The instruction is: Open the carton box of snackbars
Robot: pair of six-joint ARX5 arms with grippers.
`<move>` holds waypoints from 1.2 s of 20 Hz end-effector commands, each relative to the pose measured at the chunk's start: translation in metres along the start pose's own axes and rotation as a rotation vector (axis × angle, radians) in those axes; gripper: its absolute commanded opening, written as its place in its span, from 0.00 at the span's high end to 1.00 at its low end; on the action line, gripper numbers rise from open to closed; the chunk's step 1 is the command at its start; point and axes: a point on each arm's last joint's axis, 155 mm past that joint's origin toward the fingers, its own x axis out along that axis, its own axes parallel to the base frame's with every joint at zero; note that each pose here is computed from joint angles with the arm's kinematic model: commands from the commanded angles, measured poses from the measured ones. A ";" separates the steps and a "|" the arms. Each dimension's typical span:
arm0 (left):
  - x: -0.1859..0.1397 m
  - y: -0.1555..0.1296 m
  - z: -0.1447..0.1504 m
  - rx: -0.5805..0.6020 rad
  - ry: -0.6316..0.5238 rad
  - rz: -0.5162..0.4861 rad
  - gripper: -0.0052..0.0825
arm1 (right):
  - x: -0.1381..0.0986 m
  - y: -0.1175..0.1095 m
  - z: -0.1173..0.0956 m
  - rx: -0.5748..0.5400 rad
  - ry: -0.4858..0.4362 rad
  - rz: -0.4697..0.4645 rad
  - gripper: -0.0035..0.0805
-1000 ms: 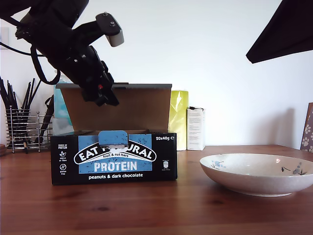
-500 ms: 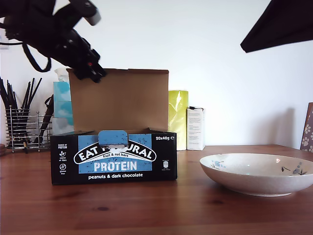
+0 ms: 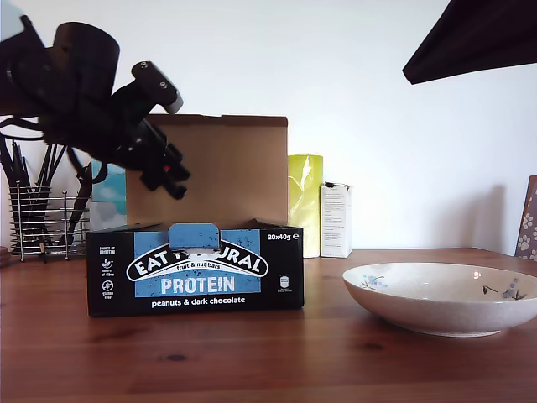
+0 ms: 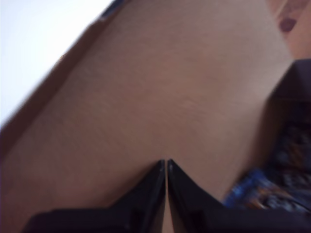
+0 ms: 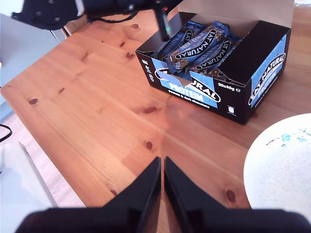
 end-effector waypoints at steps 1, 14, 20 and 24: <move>0.007 0.013 0.006 -0.004 -0.030 0.035 0.97 | -0.001 0.003 0.005 0.000 -0.013 0.009 0.97; 0.073 0.019 -0.041 -0.130 0.039 -0.016 0.97 | 0.003 0.000 0.005 0.046 -0.008 0.003 0.97; 0.073 -0.023 -0.071 -0.226 0.144 -0.189 0.97 | 0.003 0.002 0.004 0.049 -0.005 0.007 0.97; 0.065 -0.042 -0.088 -0.252 0.225 -0.263 0.97 | 0.004 0.003 0.001 0.075 0.009 0.011 0.97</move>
